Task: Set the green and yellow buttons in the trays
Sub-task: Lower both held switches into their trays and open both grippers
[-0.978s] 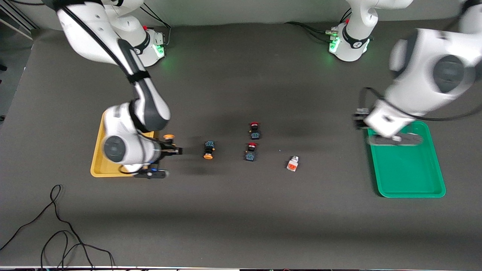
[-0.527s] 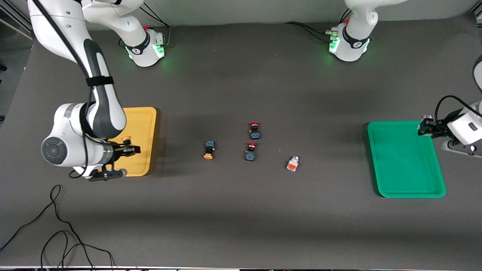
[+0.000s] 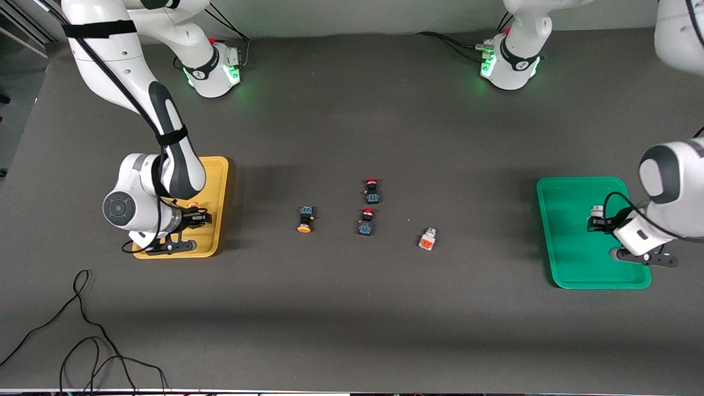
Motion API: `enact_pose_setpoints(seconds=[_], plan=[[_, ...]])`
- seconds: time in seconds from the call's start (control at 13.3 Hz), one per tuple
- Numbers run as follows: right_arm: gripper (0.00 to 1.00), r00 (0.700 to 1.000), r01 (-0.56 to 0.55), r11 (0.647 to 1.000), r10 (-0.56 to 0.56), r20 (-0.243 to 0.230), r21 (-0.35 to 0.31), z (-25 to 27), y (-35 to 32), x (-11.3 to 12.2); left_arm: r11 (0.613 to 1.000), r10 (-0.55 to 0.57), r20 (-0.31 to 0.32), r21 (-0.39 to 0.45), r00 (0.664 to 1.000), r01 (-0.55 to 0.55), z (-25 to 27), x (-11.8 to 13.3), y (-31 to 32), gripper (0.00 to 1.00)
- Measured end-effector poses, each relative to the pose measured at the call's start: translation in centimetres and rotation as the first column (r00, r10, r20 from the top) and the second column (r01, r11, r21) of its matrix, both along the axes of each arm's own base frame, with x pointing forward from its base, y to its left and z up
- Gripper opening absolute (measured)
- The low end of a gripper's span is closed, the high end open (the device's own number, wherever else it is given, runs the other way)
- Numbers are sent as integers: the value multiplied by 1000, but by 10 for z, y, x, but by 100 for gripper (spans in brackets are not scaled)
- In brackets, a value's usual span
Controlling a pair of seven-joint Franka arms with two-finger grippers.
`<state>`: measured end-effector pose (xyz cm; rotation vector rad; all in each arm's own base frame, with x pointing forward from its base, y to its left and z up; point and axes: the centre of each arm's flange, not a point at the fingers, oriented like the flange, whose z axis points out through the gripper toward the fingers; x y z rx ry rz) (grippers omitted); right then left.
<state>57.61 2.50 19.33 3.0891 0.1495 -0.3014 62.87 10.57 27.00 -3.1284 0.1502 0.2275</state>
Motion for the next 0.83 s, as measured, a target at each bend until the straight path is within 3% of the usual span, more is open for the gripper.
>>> enact_pose_setpoints(seconds=[0.23, 0.6, 0.68, 0.75, 0.83], plan=[[45, 999, 32, 999, -32, -4, 20, -3, -1, -2, 995, 103, -46, 11, 994, -103, -43, -2, -3, 40], [45, 999, 51, 998, -51, -15, 28, -10, -2, -5, 979, 204, -88, 32, 975, -202, -68, -5, -21, 40], [52, 999, 52, 998, -52, -15, 29, -9, -2, -5, 977, 214, -92, 35, 973, -211, -70, -5, -23, 41], [59, 999, 53, 998, -52, -16, 29, -9, -2, -5, 976, 219, -95, 37, 971, -217, -71, -6, -24, 46], [59, 998, 53, 998, -53, -22, 31, -9, -2, -5, 975, 222, -105, 39, 969, -219, -71, -7, -25, 57]])
